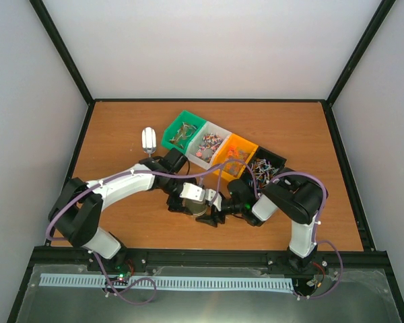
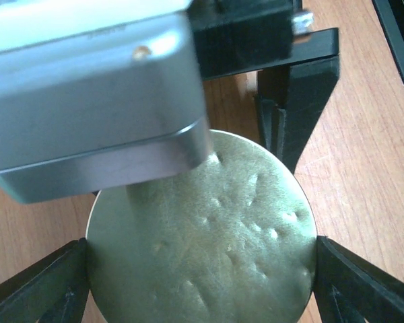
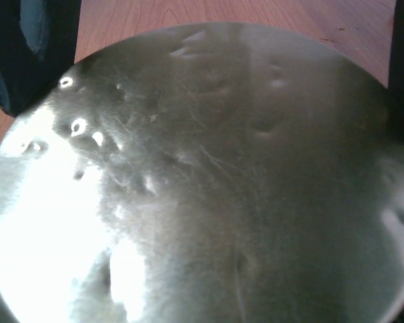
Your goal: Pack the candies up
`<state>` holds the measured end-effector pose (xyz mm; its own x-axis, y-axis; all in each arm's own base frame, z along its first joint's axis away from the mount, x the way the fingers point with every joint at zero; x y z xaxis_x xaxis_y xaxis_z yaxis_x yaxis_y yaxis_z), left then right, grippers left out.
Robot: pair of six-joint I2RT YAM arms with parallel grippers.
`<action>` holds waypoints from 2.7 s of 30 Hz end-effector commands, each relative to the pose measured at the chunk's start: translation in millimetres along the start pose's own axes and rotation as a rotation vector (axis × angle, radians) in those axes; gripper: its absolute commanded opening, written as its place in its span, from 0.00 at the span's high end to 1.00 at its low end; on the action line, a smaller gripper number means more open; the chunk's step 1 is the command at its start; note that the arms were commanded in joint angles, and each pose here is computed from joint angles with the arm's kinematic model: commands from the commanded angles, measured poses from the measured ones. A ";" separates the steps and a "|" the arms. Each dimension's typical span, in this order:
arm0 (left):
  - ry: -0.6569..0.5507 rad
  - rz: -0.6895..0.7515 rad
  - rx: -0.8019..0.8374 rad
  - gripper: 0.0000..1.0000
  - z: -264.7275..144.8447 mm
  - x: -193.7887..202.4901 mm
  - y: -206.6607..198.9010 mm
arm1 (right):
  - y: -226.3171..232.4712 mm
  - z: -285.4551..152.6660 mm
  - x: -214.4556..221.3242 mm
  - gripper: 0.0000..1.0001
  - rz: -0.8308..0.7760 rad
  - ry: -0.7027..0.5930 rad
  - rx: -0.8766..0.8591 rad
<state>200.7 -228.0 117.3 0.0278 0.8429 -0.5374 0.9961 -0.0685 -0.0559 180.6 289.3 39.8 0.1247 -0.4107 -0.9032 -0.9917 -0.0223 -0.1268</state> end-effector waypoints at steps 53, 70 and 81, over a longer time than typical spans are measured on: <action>-0.202 -0.488 -0.350 0.00 -125.5 -34.0 71.5 | -104.6 -131.1 -139.7 0.00 -0.022 -0.071 0.249; -0.412 -1.194 -0.548 0.00 -286.3 -9.1 187.9 | -236.1 -266.3 -183.7 0.00 0.219 -0.101 0.721; -0.333 -1.463 -0.697 0.00 -302.3 95.4 176.9 | -253.1 -358.2 -120.7 0.00 0.489 -0.071 0.923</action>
<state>421.9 -19.3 325.6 -0.8138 -0.1115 -0.5703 0.1114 0.9333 -0.3415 406.0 46.5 339.4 -0.1542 -0.1959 -0.9684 -0.5899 0.8045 -0.0688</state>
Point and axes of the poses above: each gripper's point midway between its finger pads, its own z axis out along the fingers, its own y axis along the line the jaws close on, x = y × z, the point moved 5 cm from there along -z, back along the fingers, and after that the axes turned 11 degrees about -z, right-handed, at the moved point
